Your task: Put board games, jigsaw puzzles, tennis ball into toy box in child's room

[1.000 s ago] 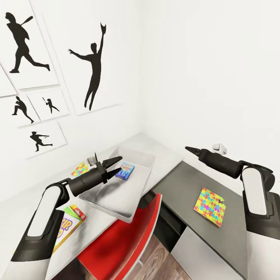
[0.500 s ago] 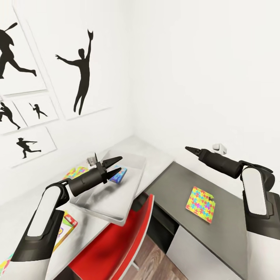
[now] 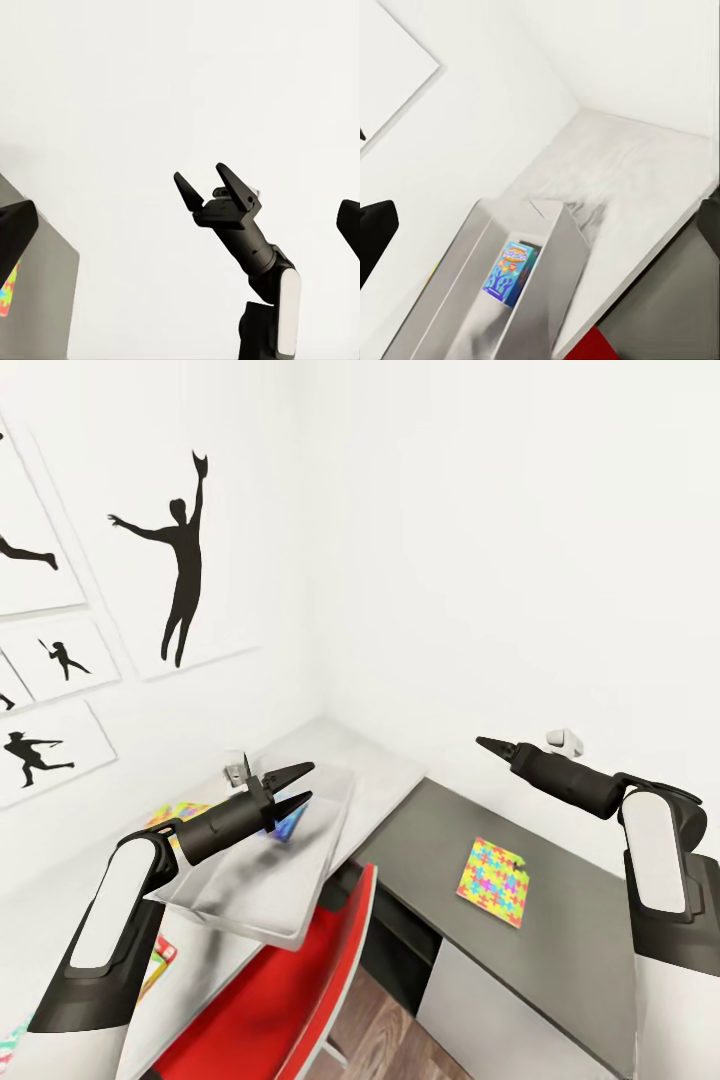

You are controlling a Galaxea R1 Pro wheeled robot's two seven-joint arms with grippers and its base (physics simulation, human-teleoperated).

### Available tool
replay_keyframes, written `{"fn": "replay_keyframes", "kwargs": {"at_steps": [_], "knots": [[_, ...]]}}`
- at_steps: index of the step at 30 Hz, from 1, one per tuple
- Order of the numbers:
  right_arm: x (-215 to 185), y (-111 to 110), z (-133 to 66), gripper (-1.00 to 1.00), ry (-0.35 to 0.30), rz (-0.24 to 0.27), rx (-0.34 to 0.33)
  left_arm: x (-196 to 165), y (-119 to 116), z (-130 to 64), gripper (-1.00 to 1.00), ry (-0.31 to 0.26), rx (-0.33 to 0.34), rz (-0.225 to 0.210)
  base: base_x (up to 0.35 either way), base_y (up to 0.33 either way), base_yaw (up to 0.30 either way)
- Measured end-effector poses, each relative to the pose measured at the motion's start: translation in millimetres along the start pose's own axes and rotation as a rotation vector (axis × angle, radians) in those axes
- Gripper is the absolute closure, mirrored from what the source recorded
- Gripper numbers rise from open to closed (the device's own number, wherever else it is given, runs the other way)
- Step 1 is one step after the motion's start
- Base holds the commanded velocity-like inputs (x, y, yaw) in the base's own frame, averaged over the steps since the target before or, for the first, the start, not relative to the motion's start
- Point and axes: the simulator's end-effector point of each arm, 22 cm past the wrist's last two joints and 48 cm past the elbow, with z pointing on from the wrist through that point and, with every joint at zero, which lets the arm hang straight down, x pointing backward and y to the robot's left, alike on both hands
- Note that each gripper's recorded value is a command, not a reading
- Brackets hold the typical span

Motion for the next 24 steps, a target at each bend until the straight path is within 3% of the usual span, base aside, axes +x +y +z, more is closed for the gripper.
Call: {"fn": "replay_keyframes", "kwargs": {"at_steps": [24], "knots": [[-14.5,16.9,-11.9,-1.0,-0.028,-0.019,-0.018,-4.3,-21.6,-5.2,-1.0,-0.013,0.022,0.031,0.0,0.0,-0.156]]}}
